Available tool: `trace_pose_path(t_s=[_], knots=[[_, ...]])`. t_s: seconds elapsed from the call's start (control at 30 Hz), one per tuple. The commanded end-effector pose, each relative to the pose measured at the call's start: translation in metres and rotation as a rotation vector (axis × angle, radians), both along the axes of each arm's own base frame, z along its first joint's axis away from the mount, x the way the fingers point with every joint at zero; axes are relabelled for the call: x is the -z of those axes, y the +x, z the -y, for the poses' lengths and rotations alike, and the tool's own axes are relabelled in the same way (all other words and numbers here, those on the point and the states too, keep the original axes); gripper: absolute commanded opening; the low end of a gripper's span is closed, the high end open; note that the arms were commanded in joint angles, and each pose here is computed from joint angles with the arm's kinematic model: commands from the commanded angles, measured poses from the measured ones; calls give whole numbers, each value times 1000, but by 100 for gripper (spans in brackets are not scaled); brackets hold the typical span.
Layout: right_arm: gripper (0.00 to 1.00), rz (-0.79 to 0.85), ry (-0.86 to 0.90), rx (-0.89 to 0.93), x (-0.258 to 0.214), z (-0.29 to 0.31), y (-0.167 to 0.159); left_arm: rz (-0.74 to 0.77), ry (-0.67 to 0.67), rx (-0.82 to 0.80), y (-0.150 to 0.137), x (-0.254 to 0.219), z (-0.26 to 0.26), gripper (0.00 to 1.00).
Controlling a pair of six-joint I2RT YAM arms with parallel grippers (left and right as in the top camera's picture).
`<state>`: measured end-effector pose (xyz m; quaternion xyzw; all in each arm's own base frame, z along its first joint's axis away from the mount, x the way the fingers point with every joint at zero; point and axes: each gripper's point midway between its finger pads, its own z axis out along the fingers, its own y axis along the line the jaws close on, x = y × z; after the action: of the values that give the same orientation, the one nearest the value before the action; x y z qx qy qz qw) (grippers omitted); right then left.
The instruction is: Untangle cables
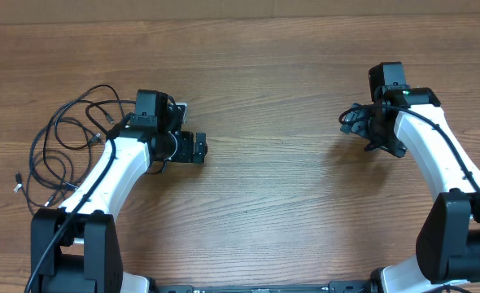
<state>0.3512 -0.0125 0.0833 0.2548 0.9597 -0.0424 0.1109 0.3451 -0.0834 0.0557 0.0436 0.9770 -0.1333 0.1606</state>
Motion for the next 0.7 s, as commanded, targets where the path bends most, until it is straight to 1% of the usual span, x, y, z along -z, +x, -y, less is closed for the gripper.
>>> trace_pose_path(t_s=[0.0, 0.4, 0.67], knots=[[100, -8, -14, 0, 3, 2, -1, -9, 7, -11, -2, 3, -1, 99], [100, -8, -14, -1, 3, 2, -1, -26, 10, -4, -3, 9, 1, 99], [100, -8, -14, 0, 3, 2, -1, 46, -1, 31, -3, -15, 14, 100]])
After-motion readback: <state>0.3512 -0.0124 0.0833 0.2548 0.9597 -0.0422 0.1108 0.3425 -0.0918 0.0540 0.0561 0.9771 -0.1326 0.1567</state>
